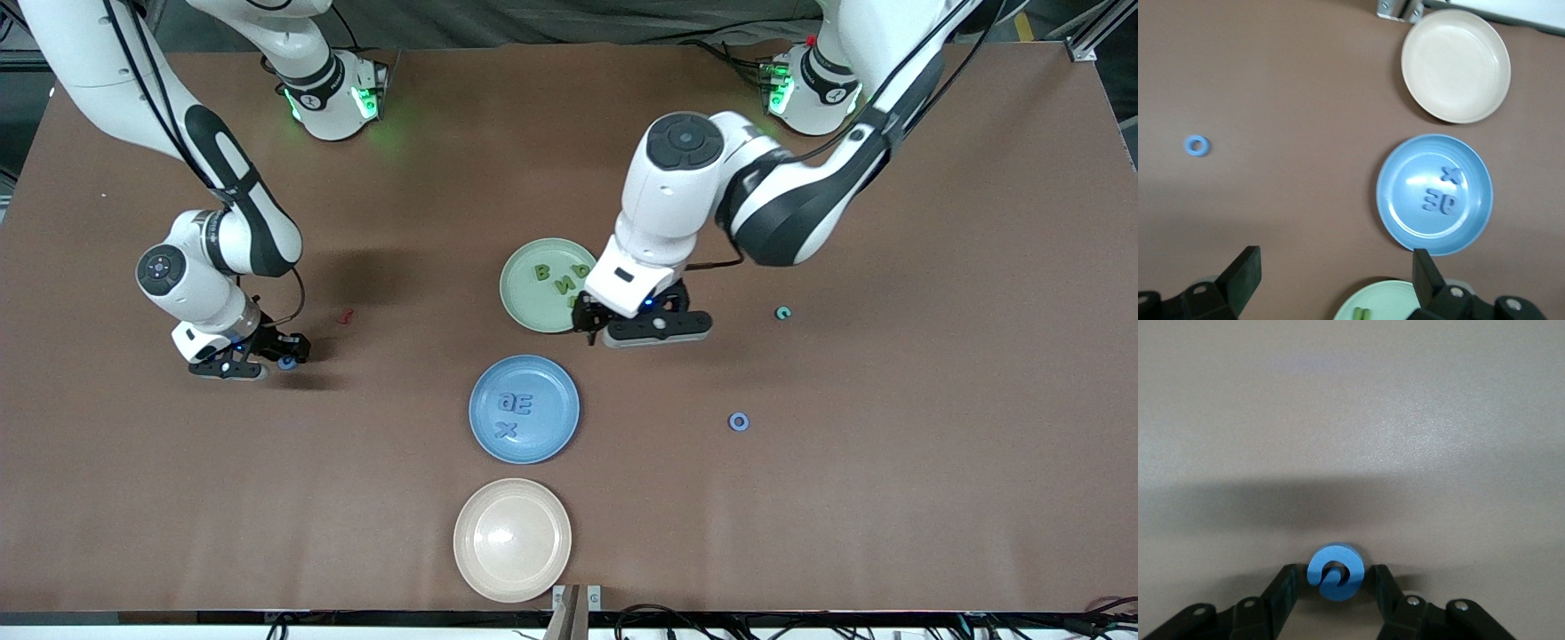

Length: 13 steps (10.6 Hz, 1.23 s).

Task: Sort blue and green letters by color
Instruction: 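Release the B with the left gripper while the right gripper grasps blue c, then drop the blue c on the blue plate while the left gripper returns to rest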

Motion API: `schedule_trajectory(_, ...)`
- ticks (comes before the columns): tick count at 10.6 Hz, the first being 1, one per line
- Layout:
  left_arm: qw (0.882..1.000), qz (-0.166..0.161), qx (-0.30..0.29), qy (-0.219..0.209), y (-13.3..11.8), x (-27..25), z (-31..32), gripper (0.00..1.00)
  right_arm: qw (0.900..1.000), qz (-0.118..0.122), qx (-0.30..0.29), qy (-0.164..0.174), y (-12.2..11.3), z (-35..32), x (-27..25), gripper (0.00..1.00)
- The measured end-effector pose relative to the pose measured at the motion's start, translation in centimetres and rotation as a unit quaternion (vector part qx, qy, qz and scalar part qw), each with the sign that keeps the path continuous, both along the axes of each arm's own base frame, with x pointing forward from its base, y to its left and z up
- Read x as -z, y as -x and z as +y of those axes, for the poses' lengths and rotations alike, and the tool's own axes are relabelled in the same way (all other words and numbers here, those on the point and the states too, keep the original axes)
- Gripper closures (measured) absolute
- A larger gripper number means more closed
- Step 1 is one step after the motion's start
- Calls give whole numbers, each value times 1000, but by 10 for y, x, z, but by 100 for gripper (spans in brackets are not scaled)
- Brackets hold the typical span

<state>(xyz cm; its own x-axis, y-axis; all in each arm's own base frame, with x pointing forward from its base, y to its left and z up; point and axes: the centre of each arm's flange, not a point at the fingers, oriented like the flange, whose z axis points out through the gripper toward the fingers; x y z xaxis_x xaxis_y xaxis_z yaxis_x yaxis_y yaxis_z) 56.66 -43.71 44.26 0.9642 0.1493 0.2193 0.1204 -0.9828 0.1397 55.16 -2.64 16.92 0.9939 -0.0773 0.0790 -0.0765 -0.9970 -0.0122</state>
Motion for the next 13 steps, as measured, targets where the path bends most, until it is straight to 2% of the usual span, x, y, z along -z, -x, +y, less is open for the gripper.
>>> schedule_trajectory(3,998,-15,9,-54,-16,-42,54,0,1000,-3,24,-2,-4,2,-1,46)
schedule_trajectory(4,998,-15,4,-67,-20,-50,70,0,1000,-5,29,-3,-6,2,-2,52)
schedule_trajectory(6,996,-14,12,-91,-27,-63,97,0,999,-6,36,-3,-8,3,-2,55)
schedule_trajectory(8,995,-6,36,-92,-37,-77,128,0,999,-7,37,-4,-9,4,-3,60)
schedule_trajectory(10,995,4,48,-87,-49,-92,171,0,999,-7,37,-4,-9,4,-3,61)
schedule_trajectory(13,993,27,55,-99,-47,-108,204,0,999,-6,38,-4,-10,4,-5,64)
